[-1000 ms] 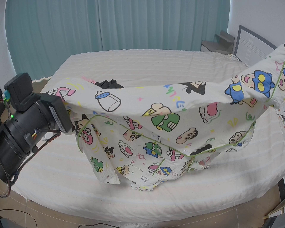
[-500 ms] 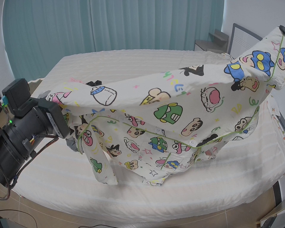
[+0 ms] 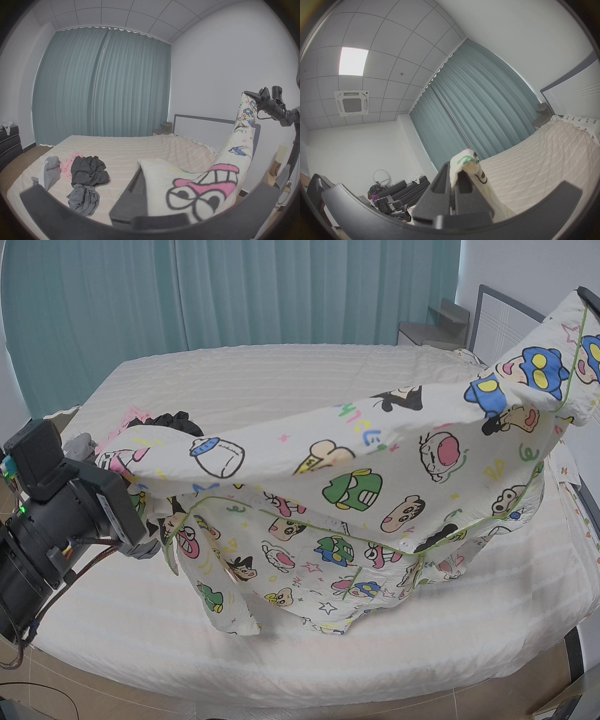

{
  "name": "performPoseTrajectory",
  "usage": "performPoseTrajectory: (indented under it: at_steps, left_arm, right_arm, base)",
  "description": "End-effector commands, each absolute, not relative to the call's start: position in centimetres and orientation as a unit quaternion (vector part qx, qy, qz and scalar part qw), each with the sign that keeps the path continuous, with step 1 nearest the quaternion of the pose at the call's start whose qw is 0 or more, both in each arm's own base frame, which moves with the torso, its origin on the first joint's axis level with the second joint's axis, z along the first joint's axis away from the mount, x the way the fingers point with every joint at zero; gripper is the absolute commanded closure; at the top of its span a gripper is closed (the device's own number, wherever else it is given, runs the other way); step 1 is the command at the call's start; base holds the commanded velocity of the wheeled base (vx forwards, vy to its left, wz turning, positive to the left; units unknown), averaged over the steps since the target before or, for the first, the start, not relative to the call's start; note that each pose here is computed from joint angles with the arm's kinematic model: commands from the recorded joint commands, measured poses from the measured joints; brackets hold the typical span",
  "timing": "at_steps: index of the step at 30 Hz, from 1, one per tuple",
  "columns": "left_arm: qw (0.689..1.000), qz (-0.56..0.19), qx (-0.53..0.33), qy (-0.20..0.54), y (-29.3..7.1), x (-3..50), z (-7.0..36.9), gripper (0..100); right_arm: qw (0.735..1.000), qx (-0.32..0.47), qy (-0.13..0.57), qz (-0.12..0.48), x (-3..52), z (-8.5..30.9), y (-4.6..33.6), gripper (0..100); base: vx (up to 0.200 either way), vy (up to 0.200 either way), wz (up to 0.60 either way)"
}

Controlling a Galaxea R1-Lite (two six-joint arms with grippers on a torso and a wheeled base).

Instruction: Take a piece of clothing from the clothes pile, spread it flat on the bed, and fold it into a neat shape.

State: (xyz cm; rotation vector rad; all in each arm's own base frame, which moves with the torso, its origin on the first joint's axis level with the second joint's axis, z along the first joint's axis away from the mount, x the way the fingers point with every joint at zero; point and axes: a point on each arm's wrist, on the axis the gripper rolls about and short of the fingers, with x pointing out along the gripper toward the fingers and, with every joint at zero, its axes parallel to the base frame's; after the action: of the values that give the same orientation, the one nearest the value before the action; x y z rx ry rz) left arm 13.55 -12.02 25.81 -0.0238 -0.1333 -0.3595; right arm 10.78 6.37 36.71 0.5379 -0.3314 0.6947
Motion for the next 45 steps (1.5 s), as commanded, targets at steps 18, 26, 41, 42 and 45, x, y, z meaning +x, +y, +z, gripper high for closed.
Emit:
performPoseTrajectory:
  at_steps: [18,26,41,42,45]
  left_arm:
    - [0.982,-0.182,-0.004,-0.049,-11.2,12.5,24.2,100]
    - [0.981,-0.181,-0.009,-0.065,-10.0,11.4,24.4,100]
    - [0.983,-0.175,0.004,-0.064,-9.1,10.6,23.7,100]
    - [0.983,-0.175,0.004,-0.064,-9.1,10.6,23.7,100]
    - [0.984,-0.175,0.017,-0.039,-9.1,10.6,22.2,100]
  right_arm:
    - [0.883,0.264,-0.170,0.348,9.0,36.7,5.4,100]
    - [0.875,0.261,-0.196,0.358,7.3,37.2,4.5,100]
    - [0.876,0.261,-0.200,0.352,7.3,37.4,4.4,100]
    - [0.876,0.261,-0.200,0.352,7.3,37.4,4.4,100]
    - [0.894,0.256,-0.155,0.333,7.9,35.9,4.6,100]
  base:
    - [-0.178,0.000,0.00]
    - [-0.125,0.000,0.00]
    - [0.000,0.000,0.00]
    - [0.000,0.000,0.00]
    - [0.000,0.000,0.00]
